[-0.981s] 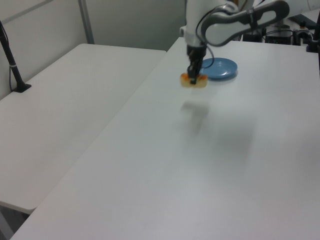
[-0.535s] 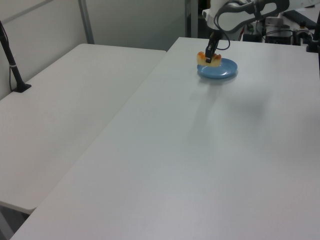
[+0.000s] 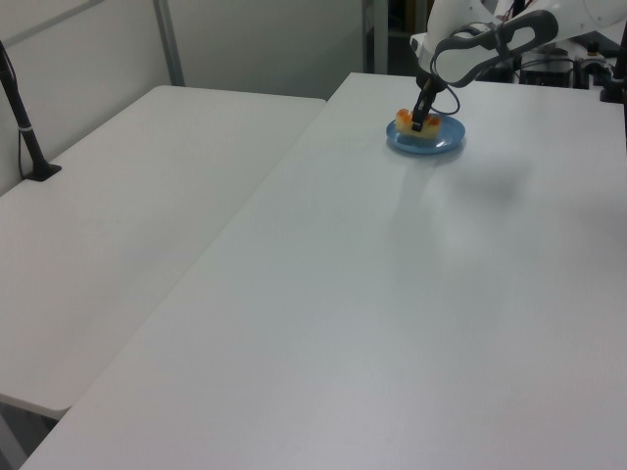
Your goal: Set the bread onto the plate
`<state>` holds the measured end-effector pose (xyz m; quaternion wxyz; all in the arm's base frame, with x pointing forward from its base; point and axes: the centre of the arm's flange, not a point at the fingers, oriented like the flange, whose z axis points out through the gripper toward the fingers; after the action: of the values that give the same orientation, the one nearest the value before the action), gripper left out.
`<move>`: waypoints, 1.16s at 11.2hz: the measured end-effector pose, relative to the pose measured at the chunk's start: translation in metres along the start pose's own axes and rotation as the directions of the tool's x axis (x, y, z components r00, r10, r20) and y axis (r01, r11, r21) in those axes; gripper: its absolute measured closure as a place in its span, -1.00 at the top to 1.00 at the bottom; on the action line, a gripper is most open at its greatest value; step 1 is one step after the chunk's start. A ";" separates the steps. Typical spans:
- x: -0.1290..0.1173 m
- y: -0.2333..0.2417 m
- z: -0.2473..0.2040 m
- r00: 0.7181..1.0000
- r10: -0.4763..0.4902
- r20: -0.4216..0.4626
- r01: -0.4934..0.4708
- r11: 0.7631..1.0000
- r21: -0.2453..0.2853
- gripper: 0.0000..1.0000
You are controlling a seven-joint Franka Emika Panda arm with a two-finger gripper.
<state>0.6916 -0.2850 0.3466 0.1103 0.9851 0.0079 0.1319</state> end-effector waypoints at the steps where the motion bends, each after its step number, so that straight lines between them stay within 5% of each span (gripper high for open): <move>1: -0.001 0.001 0.000 1.000 -0.002 0.000 0.002 1.000 0.000 0.02; 2: -0.001 0.000 0.002 1.000 -0.003 0.004 0.003 1.000 0.002 0.12; 4: -0.003 -0.003 0.011 1.000 -0.007 0.014 0.007 1.000 0.009 0.71; 8: 0.005 -0.007 0.001 1.000 -0.012 -0.008 0.012 1.000 0.009 0.96; 11: 0.026 -0.024 -0.070 0.998 0.049 -0.037 -0.048 0.999 0.019 1.00; 13: 0.038 -0.076 -0.137 0.991 0.131 0.012 -0.132 0.990 0.053 1.00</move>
<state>0.6934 -0.1802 0.4683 0.0751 0.9866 -0.0540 0.1344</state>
